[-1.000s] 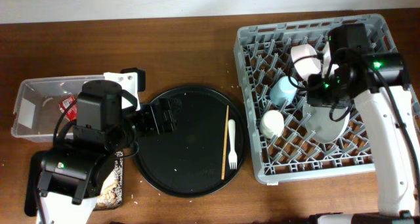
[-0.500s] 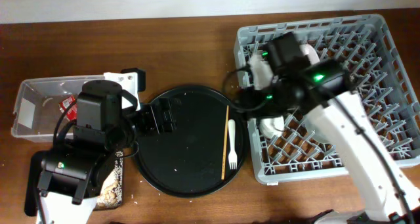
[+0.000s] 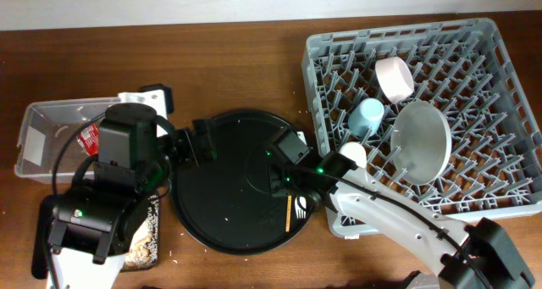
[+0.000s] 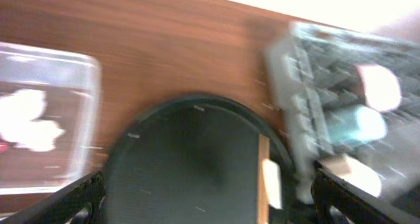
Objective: Sort waste into correct bins and load items into the dishwasher rack
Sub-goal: 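Reach the right gripper to the round tray and grasp the wooden chopstick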
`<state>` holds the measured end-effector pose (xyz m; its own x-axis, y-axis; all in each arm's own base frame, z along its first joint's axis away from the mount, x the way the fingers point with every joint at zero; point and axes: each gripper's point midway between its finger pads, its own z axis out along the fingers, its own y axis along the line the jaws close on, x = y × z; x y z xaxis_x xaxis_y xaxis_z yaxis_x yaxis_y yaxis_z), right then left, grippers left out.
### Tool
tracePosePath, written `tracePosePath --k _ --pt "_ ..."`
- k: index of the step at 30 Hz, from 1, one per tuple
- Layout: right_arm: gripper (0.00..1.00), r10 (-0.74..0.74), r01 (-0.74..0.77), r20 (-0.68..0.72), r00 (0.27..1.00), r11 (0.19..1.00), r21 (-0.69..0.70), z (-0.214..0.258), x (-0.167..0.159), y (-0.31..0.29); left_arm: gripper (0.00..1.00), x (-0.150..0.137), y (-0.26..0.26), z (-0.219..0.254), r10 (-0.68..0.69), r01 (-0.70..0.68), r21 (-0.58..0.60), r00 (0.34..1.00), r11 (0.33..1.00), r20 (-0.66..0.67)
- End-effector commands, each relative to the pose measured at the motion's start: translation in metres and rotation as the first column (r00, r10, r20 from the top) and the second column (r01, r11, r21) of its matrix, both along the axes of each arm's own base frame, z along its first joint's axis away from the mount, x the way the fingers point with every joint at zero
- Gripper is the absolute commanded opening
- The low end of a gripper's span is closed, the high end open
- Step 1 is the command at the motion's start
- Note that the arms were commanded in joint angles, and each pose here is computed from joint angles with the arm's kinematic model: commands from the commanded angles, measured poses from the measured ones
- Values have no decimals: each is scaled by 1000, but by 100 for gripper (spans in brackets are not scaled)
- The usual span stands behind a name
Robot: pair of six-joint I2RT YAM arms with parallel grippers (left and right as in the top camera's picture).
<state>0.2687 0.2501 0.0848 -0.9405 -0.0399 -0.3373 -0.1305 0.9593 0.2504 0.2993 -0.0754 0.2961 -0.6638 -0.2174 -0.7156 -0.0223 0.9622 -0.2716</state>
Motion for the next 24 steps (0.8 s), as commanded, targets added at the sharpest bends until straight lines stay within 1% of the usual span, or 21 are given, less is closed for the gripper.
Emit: tracePosePath --k 1,4,7,12,13,20,21,22,23,24 --pt "34 -61 62 12 998 995 -84 -20 5 -13 99 6 46 13 195 -205 155 978 966 79" --pt "34 -119 114 -31 992 986 -124 -43 5 -17 99 4 49 11 207 -216 171 976 961 72" --pt "34 -134 122 -69 989 979 -162 -66 3 -19 99 -2 51 3 205 -208 190 978 960 35" --pt "33 -146 131 -79 986 976 -172 -73 2 -20 99 -4 51 1 205 -206 195 978 959 24" --pt "29 -147 131 -81 986 976 -174 -74 2 -20 99 -4 51 1 205 -206 195 978 959 24" --pt "28 -163 138 -108 981 970 -202 -95 1 -20 99 -5 51 1 205 -205 196 979 959 21" --pt "26 -163 138 -110 981 969 -204 -96 1 -21 99 -5 51 0 204 -204 195 979 959 20" --pt "22 -163 138 -111 980 969 -205 -97 1 -21 99 -5 51 0 204 -203 196 979 959 19" --pt "17 -163 138 -111 980 969 -205 -97 1 -21 99 -5 51 0 204 -204 196 979 959 19" --pt "9 -163 138 -111 980 969 -205 -97 1 -21 99 -5 51 0 204 -203 196 979 959 19"
